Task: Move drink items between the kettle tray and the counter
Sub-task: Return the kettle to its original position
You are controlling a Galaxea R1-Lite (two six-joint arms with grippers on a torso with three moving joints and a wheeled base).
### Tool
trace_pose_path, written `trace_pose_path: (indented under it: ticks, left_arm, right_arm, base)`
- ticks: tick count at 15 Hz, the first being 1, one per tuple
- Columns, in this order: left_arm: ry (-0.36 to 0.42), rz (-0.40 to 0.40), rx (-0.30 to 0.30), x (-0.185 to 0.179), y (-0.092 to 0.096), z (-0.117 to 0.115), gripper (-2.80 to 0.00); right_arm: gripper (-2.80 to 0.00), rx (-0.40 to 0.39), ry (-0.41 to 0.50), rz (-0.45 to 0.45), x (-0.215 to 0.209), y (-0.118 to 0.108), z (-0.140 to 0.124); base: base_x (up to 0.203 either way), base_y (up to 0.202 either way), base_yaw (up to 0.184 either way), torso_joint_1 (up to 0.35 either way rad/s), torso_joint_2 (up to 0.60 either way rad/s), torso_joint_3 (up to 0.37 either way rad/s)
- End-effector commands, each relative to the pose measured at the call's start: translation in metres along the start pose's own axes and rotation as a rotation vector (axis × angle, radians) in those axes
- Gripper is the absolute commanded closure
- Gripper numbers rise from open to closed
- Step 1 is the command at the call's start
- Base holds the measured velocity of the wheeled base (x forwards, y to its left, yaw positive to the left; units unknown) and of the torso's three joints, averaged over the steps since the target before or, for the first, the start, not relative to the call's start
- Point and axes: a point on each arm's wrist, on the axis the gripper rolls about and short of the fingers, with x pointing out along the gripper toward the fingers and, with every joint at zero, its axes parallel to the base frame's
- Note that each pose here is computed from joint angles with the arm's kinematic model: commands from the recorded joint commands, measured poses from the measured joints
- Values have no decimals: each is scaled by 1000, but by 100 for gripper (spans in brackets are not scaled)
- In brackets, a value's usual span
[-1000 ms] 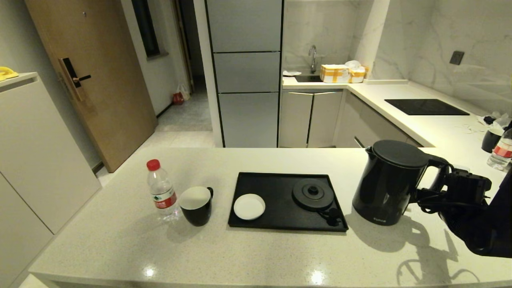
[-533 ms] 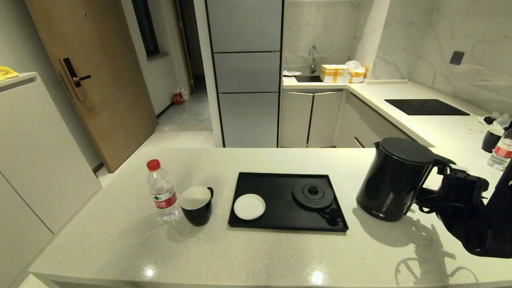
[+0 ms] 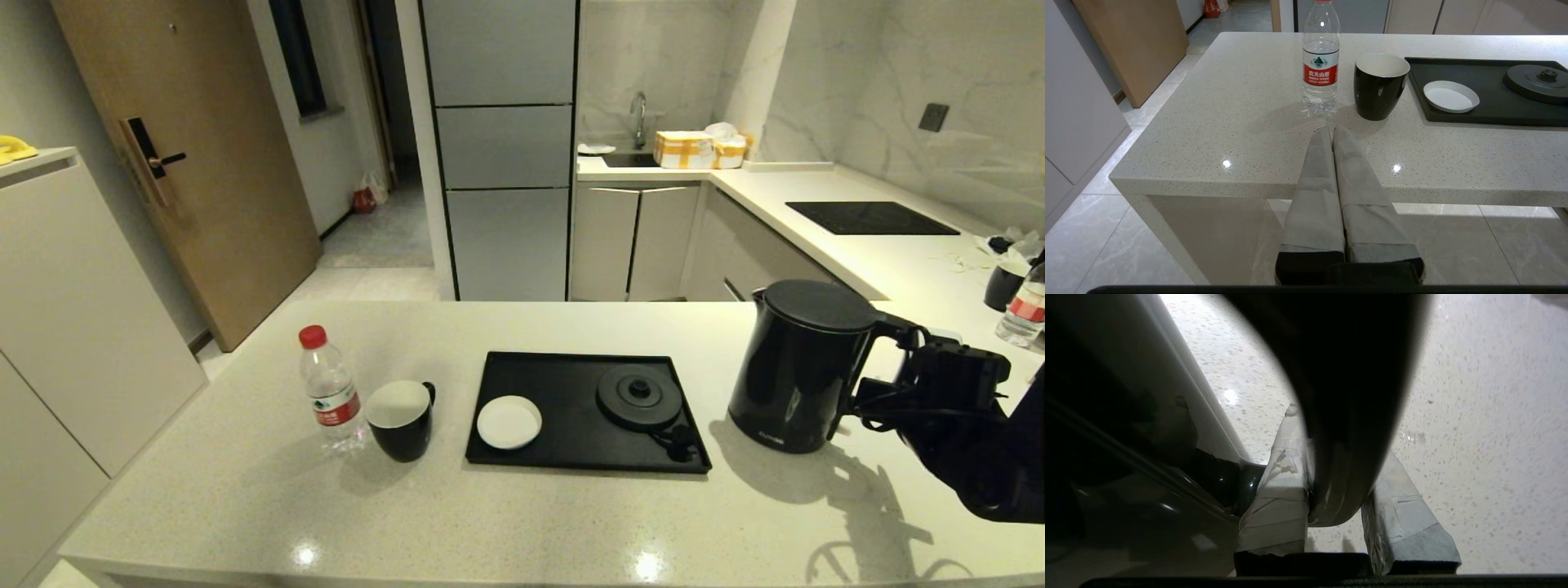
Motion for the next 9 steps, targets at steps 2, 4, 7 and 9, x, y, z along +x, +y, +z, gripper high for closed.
trace_pose_path:
  ticks: [2,4,7,9]
  left_arm:
    - [-1,1,0,0,0,0,0]
    - [1,1,0,0,0,0,0]
    - [-1,1,0,0,0,0,0]
    - [0,1,0,0,0,0,0]
  right_arm:
    - [0,22,-88,37,-29,4,37]
    - [0,9,-70,53,-33,9,37]
    - [0,4,-60,64,-34,13,34]
    - [0,5,-51,63,-33,13,31]
  base:
    - [0,0,0,0,0,0]
    - [0,0,0,0,0,0]
    - [0,0,0,0,0,0]
    - [0,0,0,0,0,0]
